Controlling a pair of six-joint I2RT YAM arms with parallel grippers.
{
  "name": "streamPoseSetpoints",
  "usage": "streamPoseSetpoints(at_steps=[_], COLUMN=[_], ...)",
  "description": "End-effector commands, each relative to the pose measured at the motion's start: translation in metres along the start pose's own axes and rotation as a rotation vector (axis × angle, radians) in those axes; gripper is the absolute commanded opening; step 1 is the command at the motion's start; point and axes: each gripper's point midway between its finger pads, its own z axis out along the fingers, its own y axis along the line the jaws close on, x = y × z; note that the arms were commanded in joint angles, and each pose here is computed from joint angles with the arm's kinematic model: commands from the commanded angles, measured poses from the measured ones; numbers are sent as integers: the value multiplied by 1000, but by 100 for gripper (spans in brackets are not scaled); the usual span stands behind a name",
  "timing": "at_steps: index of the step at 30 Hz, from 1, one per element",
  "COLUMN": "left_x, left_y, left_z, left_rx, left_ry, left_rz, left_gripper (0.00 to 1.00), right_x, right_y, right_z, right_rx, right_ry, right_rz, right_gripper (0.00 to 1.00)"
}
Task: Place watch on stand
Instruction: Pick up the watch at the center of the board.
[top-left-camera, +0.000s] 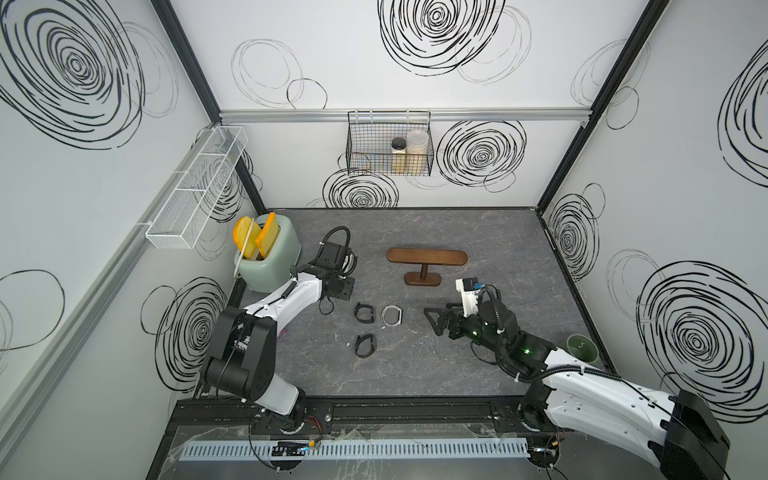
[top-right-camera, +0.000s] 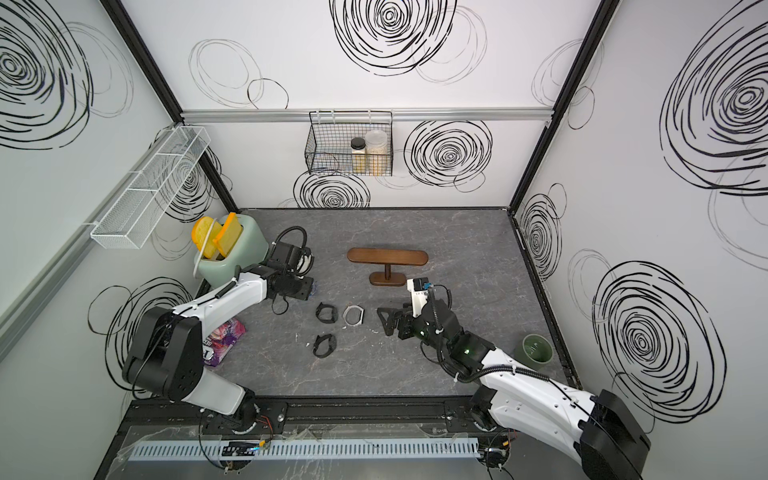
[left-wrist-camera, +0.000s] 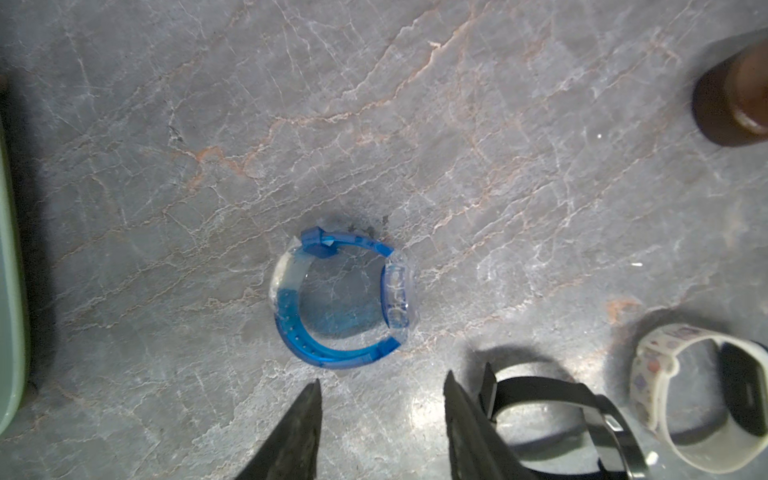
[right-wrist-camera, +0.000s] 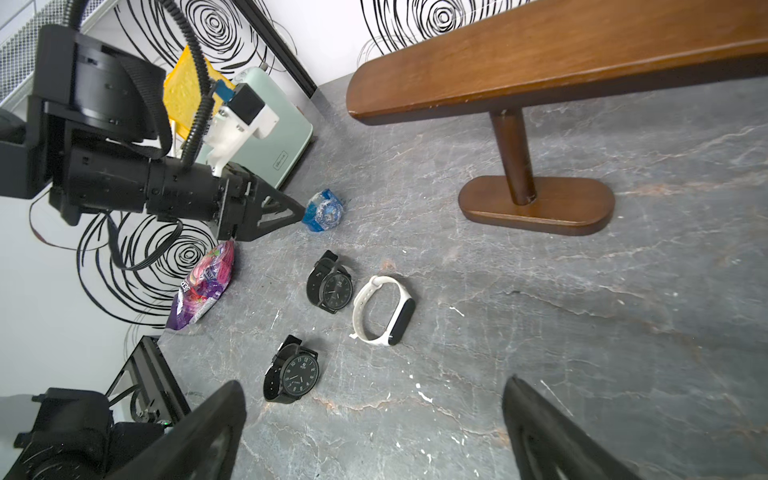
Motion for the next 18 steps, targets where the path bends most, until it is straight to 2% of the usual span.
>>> streamPoseSetpoints(at_steps=[1, 18], left_x=[-22, -23], left_y=[-2, -7], left_z=[-5, 19], left_rx=[-19, 6], left_ry=[-61, -25], left_rz=[21, 5], left_gripper=[51, 49], right_x=[3, 8], right_y=[5, 0], right_z=[4, 5], right_rx=[-10, 12], right_ry=[-6, -4], right_rz=[20, 14], right_gripper=[98, 98])
